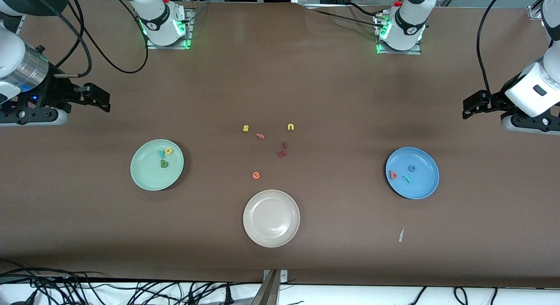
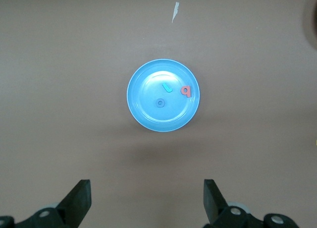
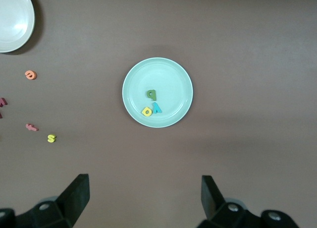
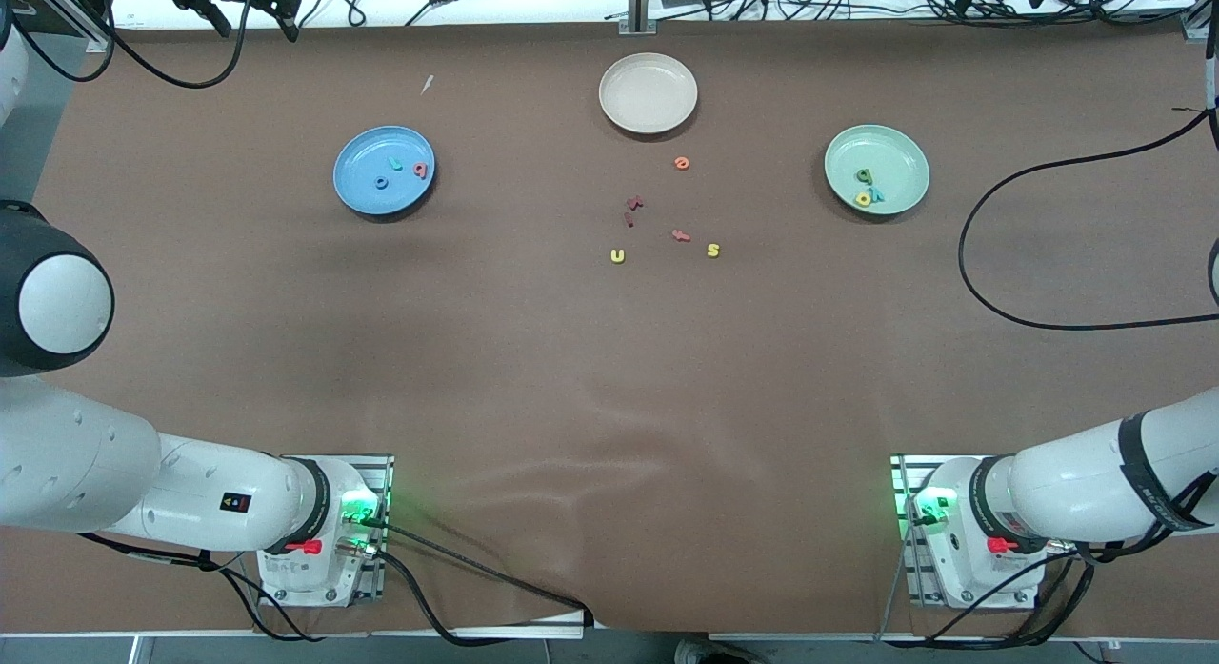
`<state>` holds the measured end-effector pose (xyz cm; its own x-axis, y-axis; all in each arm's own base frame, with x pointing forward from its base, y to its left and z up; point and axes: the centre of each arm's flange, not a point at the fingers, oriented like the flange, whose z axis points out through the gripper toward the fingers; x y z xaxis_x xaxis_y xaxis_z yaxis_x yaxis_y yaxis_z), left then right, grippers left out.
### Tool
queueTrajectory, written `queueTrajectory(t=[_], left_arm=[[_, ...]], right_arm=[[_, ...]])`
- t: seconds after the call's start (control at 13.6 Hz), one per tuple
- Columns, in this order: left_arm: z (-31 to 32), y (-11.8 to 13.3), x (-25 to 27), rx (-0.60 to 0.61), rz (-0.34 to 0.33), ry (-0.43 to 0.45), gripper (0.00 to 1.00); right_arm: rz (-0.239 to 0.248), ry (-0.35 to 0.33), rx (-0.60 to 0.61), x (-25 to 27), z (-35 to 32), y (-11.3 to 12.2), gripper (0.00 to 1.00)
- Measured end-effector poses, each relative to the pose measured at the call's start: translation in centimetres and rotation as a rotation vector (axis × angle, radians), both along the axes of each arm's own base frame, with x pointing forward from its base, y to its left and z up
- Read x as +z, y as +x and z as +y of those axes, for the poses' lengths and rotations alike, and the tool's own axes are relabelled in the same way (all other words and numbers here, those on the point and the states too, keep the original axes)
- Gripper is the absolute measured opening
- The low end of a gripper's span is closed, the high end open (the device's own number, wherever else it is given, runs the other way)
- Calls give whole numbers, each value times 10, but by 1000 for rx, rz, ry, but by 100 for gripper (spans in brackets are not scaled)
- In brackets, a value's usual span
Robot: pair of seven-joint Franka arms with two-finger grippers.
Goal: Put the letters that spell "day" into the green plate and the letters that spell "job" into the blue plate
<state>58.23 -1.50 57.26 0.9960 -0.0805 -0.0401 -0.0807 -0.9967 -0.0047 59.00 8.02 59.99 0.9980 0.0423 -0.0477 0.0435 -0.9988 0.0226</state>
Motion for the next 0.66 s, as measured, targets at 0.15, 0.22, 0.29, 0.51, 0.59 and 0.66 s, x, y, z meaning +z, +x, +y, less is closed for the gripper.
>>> queueTrajectory(t=[0.15,0.22,0.29,0.51,0.59,0.66], left_arm=[[1,0,0,17,-2,-1,100],[1,0,0,20,-4,-1,100],[1,0,1,20,-5,-1,100],[-1,0,1,17,-6,-1,100],[-2,0,1,16,-4,-1,100],[-2,0,1,16,-3,-1,100]], right_arm=[[0,0,0,0,0,0,100],[0,0,0,0,0,0,100],[0,0,-1,0,0,0,100],[0,0,-1,0,0,0,100],[0,0,-1,0,0,0,100],[0,0,-1,0,-1,0,100]])
